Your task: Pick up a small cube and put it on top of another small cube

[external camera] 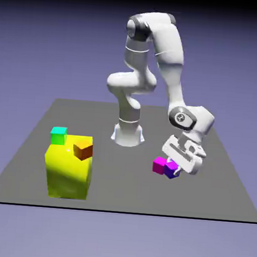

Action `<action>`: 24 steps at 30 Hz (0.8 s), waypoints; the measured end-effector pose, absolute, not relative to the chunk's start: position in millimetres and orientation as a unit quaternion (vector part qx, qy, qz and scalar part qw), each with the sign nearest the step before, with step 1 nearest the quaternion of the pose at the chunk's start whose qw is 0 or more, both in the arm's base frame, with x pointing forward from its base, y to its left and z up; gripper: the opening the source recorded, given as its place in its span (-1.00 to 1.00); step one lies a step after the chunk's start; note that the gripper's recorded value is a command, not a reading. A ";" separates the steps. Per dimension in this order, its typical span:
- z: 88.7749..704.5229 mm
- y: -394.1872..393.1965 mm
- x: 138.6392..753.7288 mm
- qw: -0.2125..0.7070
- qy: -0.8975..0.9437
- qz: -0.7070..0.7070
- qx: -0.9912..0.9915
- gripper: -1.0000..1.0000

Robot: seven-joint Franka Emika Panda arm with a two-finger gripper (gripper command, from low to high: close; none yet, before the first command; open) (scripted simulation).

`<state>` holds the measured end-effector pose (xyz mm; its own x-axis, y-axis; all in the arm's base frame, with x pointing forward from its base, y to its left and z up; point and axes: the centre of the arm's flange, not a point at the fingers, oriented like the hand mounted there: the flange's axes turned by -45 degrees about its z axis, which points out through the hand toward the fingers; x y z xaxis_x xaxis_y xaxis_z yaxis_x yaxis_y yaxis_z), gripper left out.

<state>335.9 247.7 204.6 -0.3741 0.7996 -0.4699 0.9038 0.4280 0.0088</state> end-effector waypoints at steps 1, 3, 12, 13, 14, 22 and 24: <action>209.6 250.5 325.5 0.204 0.814 -0.127 0.529 -1.00; 218.1 252.7 305.7 0.200 0.802 -0.133 0.548 -1.00; 222.8 237.3 246.9 0.202 0.745 -0.166 0.613 -1.00; 215.7 234.5 248.5 0.203 0.745 -0.167 0.613 -1.00; 208.4 231.6 249.7 0.204 0.744 -0.167 0.613 -1.00; 166.6 215.4 250.0 0.201 0.746 -0.165 0.613 1.00; 182.2 221.2 251.5 0.204 0.745 -0.166 0.613 1.00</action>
